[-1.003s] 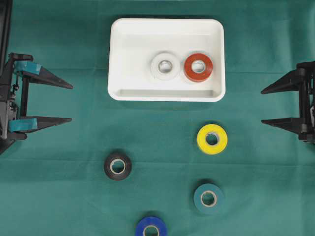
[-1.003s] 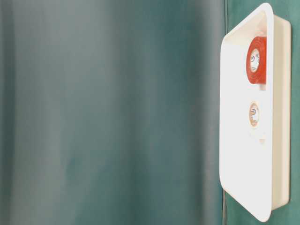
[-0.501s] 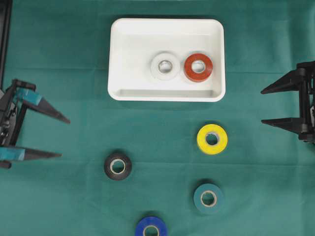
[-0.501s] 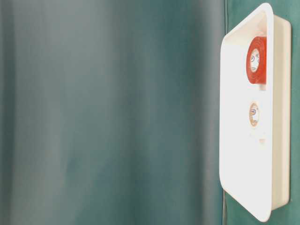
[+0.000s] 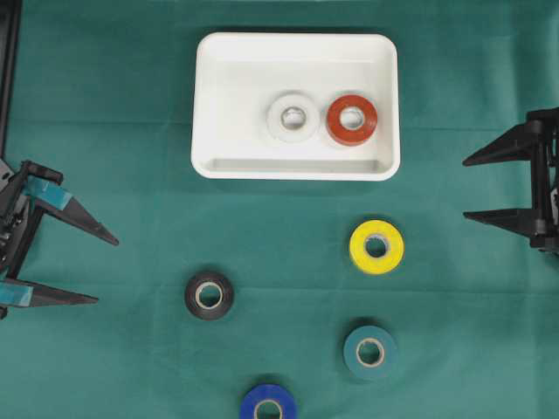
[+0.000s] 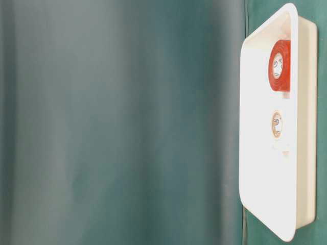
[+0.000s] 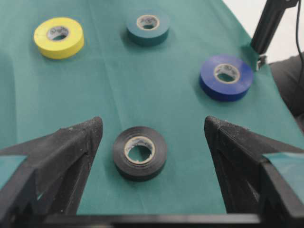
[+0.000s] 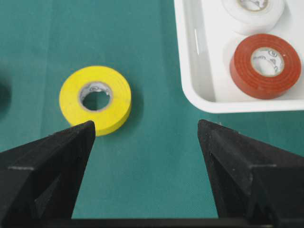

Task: Pick up the tape from a random location and place it into the white case.
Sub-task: 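Move the left gripper down toward the blue tape roll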

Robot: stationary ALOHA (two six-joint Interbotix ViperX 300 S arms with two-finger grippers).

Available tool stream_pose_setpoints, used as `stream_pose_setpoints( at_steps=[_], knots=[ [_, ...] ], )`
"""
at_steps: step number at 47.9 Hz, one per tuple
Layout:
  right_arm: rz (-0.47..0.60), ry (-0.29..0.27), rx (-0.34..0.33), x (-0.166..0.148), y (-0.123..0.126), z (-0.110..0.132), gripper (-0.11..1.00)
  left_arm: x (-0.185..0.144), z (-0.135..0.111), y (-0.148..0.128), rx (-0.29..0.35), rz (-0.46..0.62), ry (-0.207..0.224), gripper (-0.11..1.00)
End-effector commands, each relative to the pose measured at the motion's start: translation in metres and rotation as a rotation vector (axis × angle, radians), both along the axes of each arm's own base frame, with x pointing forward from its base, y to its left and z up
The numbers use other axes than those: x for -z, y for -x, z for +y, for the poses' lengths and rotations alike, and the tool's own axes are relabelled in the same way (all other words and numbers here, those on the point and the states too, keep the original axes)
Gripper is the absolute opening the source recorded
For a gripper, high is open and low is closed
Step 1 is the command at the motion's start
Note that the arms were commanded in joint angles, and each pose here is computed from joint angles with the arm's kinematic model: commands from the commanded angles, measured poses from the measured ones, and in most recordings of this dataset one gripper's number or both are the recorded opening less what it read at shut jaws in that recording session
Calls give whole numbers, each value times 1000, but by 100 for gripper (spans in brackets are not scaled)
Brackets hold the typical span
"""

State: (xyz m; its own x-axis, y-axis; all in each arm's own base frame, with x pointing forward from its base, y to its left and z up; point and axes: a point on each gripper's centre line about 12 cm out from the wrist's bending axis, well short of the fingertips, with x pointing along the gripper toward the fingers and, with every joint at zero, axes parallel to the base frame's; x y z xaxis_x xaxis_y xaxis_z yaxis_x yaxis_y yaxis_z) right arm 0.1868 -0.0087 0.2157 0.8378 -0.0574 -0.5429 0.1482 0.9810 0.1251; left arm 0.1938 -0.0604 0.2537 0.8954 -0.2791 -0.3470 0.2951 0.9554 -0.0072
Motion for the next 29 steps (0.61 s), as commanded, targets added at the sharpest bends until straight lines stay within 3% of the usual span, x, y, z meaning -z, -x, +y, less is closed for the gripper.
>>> stream_pose_setpoints(
  at_steps=[1,18,29],
  knots=[
    [-32,-2,-1,-12,-5,0,82,-3,-3,-6,4,-11,6,86],
    [-37,-1,-2,-14,-5,0,82,-3,-31,-43,66,-9,8,86],
    [-35,2,-3,-14,-5,0,82,-6,-55,-91,81,29,-10,86]
  ],
)
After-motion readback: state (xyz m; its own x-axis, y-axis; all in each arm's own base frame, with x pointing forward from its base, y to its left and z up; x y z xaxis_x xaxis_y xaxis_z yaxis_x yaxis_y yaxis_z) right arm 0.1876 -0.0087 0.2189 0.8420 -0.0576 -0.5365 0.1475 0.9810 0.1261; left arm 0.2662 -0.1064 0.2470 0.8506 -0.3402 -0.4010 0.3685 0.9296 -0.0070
